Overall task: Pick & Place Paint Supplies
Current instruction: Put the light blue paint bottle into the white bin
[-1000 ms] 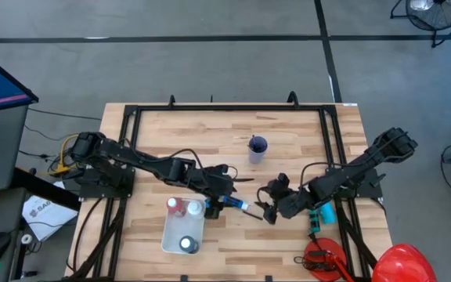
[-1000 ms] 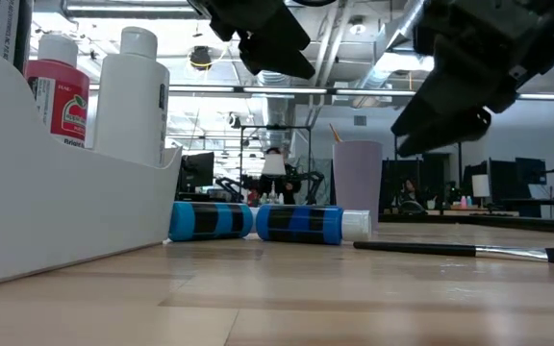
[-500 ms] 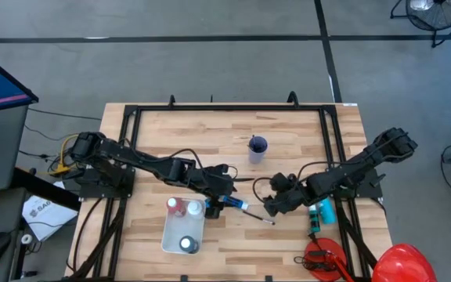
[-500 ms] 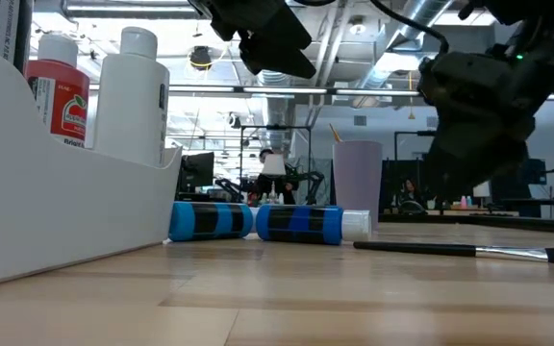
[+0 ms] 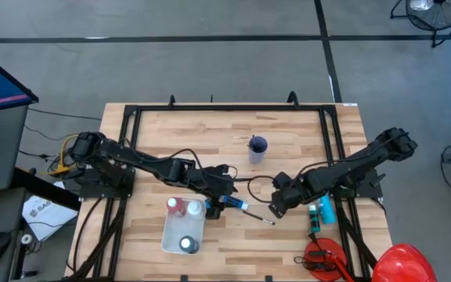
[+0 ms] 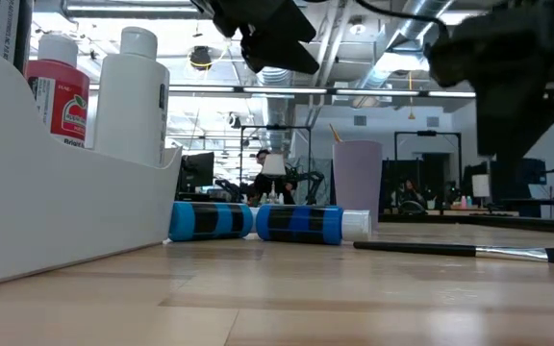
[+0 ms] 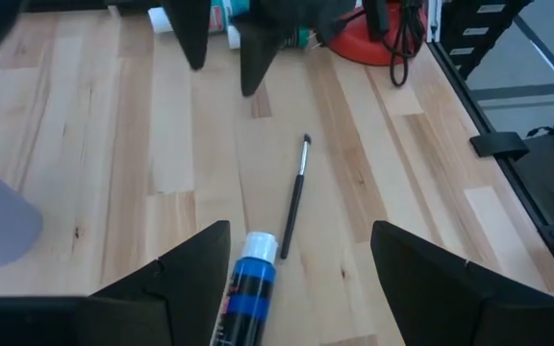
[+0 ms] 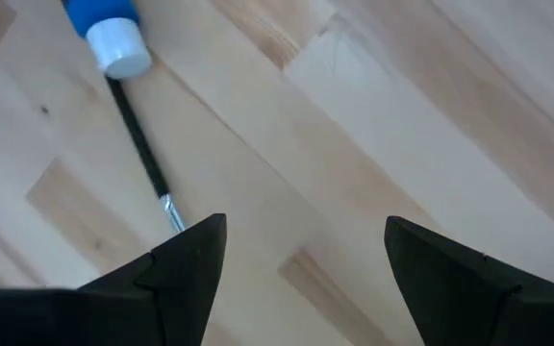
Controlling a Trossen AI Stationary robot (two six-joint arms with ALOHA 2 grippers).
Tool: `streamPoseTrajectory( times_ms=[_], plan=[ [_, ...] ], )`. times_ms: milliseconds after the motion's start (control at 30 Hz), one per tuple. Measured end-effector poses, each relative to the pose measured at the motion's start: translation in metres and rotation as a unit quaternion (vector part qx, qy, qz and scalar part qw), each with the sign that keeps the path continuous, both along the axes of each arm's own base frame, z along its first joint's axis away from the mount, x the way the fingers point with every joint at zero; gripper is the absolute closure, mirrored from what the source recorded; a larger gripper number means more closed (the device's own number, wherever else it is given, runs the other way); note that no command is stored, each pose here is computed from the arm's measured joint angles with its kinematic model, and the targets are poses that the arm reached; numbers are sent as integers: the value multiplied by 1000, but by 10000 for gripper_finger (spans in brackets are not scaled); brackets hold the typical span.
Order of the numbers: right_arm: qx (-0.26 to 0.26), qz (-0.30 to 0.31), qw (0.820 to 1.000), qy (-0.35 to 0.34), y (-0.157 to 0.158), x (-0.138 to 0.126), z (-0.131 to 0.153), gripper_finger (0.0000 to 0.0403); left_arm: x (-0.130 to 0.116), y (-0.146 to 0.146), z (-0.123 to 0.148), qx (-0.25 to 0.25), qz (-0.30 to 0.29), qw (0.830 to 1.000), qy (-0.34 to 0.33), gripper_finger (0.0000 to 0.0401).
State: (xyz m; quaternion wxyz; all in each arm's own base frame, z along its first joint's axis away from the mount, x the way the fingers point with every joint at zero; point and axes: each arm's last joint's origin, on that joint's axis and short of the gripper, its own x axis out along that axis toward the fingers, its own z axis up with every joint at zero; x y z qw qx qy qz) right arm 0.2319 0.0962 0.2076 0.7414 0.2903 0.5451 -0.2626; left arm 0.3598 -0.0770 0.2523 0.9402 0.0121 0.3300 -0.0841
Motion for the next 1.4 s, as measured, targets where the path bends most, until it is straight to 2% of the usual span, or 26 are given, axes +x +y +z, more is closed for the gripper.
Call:
streamPoseTrajectory(
  times_ms=[267,467,833,1067,1400],
  plan=[
    [-4,11,999,38,5,-2,40,126,6,-1,9,-11,8,998,-55,155],
    [-6,-15,997,81,6,-11,57,126,5,-7,9,-10,0,998,-56,155],
    [-20,-66,985,158,31,-45,59,126,5,-7,9,-10,-1,998,-56,155],
    [-23,-99,982,162,54,-66,59,127,5,-7,9,-9,0,998,-56,155],
    [-55,-163,971,167,67,-91,53,126,5,-7,9,-13,3,998,-59,155]
  ],
)
